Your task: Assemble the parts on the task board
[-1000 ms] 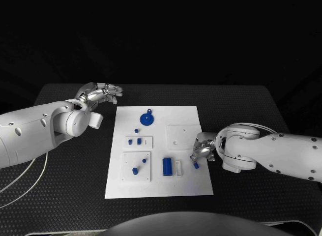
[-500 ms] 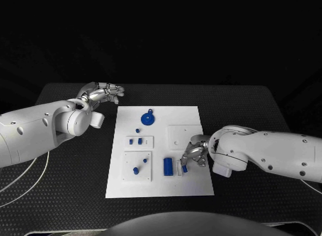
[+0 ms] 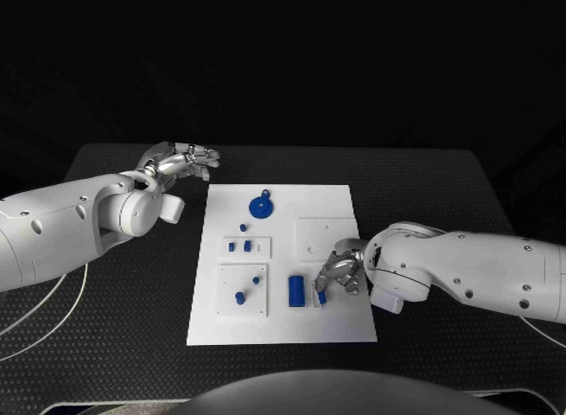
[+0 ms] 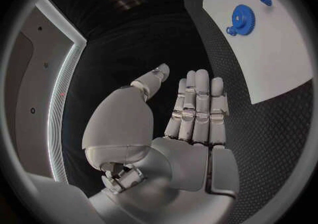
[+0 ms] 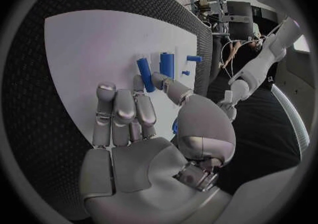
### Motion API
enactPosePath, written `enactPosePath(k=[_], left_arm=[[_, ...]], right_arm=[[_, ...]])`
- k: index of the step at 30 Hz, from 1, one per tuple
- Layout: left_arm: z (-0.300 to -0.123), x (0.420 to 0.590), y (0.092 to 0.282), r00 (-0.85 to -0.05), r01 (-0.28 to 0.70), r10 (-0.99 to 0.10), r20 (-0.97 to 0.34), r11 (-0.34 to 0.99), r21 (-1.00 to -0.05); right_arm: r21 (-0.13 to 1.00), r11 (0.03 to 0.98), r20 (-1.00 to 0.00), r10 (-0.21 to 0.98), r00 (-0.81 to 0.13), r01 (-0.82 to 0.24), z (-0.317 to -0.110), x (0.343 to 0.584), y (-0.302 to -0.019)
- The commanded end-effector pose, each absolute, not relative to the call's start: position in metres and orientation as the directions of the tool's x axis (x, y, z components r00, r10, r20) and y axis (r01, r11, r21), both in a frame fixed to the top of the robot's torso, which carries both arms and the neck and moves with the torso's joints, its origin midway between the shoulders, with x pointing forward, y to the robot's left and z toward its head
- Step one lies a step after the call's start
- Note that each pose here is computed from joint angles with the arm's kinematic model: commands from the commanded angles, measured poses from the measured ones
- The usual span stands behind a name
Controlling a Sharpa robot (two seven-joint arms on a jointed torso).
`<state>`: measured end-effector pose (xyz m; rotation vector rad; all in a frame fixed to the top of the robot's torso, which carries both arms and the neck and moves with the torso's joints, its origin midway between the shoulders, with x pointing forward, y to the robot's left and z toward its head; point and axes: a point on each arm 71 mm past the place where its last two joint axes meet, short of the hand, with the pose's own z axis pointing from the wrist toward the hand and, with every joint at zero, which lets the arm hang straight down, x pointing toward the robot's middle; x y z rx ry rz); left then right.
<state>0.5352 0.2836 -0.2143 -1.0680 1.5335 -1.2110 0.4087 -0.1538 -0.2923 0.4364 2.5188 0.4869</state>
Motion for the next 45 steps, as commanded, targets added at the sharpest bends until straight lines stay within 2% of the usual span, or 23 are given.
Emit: enactPosePath(k=[1,45], left_arm=[[-0.2131,0.5350,0.2823,-0.252,-0.093,-0.960,-0.125,0.153,-0.984],[-0.2131,0.5345,0.2834,-0.253,-0.095,-0.959,-0.128,0.156,-0.983]], right_arm=[[0.433,0.879,-0.421,0.395,-0.817,0.201,-0.2941,0.4060,-0.1488],[0.439,0.882,-0.418,0.371,-0.830,0.173,-0.2975,0.3987,-0.1401]])
